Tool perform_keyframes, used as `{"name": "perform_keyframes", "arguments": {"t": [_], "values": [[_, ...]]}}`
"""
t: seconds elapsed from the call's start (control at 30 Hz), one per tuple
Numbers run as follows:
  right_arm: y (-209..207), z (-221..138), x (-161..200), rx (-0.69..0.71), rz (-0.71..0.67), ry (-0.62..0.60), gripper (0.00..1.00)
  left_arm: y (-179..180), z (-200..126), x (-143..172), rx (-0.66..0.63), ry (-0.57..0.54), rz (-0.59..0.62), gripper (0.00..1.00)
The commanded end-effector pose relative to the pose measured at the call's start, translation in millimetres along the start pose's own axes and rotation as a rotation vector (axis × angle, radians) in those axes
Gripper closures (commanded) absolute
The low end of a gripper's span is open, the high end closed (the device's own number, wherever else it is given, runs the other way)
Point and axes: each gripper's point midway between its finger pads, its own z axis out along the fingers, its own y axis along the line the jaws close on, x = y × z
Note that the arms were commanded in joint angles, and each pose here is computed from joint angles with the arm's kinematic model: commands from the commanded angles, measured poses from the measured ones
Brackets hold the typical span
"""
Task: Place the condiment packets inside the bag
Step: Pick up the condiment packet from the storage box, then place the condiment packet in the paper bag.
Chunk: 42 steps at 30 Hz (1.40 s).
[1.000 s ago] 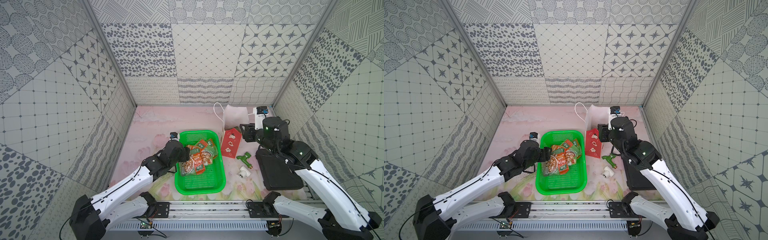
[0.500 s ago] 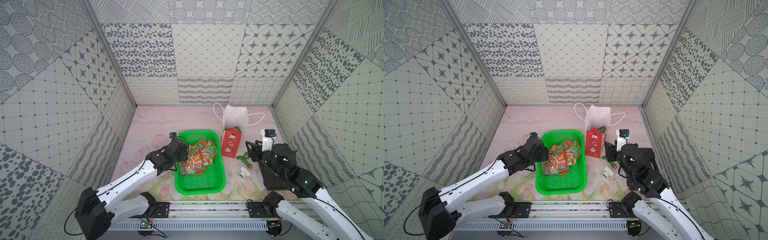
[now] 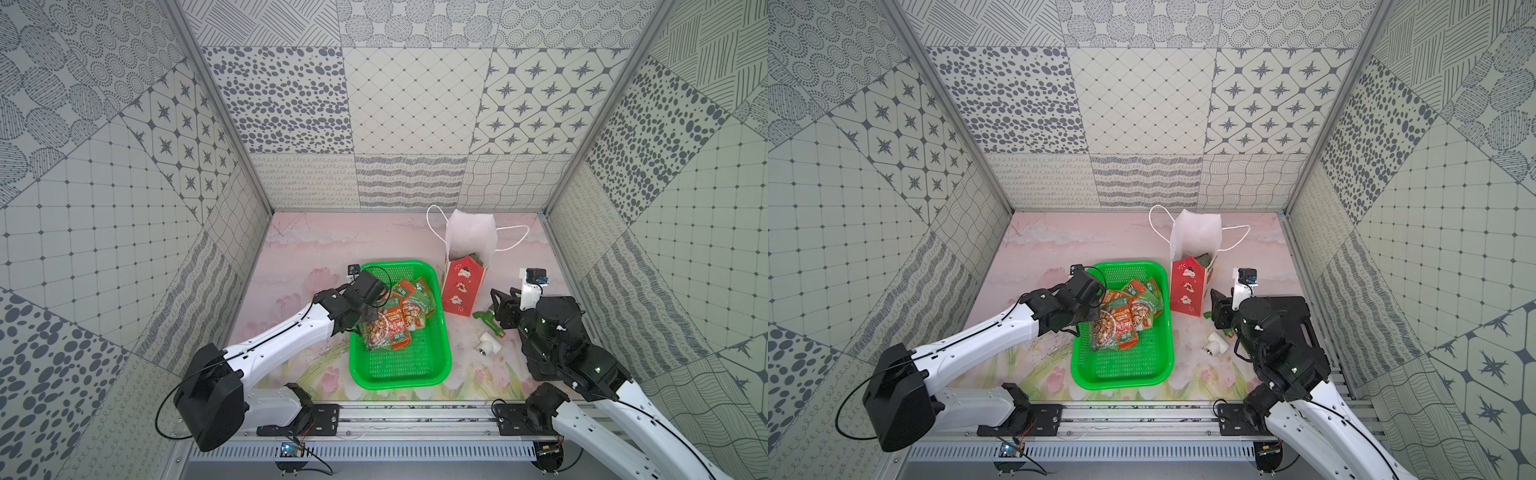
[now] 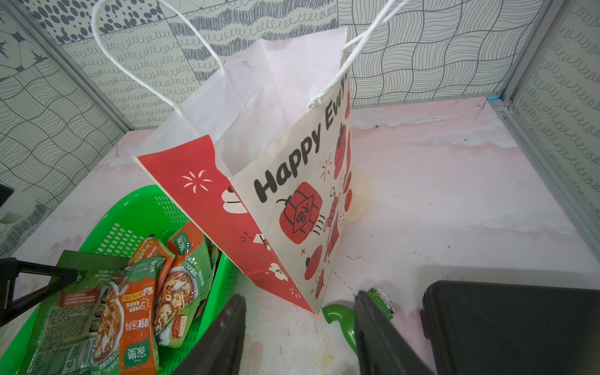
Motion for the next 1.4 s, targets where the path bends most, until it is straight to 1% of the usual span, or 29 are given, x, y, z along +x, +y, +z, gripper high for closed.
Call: {"name": "perform_keyframes", "arguments": {"t": [0.0, 0.1, 0.17, 0.2, 0.23, 0.33, 0.37, 0.4, 0.5, 0.7, 0.83, 1.03, 1.23, 1.37], "values": [[1, -1, -11, -0.012, 0.028, -0.065, 0.44, -8, -2, -3, 0.007, 0.015, 0.03, 1.0], [5, -3, -13, -0.036, 0.048, -0.067, 0.43, -8, -19, -17, 0.014, -0.029, 0.04, 1.0], [7, -4, -10, -0.055, 0.058, -0.055, 0.37, -7, -35, -28, 0.032, -0.074, 0.035, 1.0], [6, -4, -7, -0.054, 0.059, -0.049, 0.32, -7, -43, -33, 0.044, -0.093, 0.032, 1.0], [5, -4, -3, -0.05, 0.061, -0.043, 0.25, -6, -52, -38, 0.054, -0.113, 0.027, 1.0], [0, -4, 7, -0.043, 0.08, -0.039, 0.08, -7, -76, -52, 0.087, -0.155, 0.014, 1.0], [-3, -4, 9, -0.035, 0.086, -0.047, 0.04, -8, -85, -57, 0.101, -0.168, 0.013, 1.0], [-6, -4, 10, -0.022, 0.089, -0.055, 0.03, -10, -92, -62, 0.114, -0.179, 0.011, 1.0], [-15, -7, 9, 0.012, 0.102, -0.093, 0.03, -20, -119, -78, 0.182, -0.216, 0.01, 1.0], [-21, -4, 21, 0.019, 0.105, -0.109, 0.03, -59, -175, -115, 0.404, -0.284, 0.002, 1.0], [-25, -1, 27, 0.04, 0.104, -0.111, 0.03, -95, -206, -137, 0.565, -0.314, 0.01, 1.0], [-30, 3, 32, 0.067, 0.101, -0.116, 0.03, -157, -248, -161, 0.772, -0.349, 0.059, 1.0], [-22, 11, 40, 0.024, 0.081, -0.108, 0.03, -216, -282, -181, 0.908, -0.404, 0.125, 1.0], [-18, 18, 44, 0.018, 0.066, -0.088, 0.03, -252, -287, -196, 0.984, -0.455, 0.142, 1.0]]}}
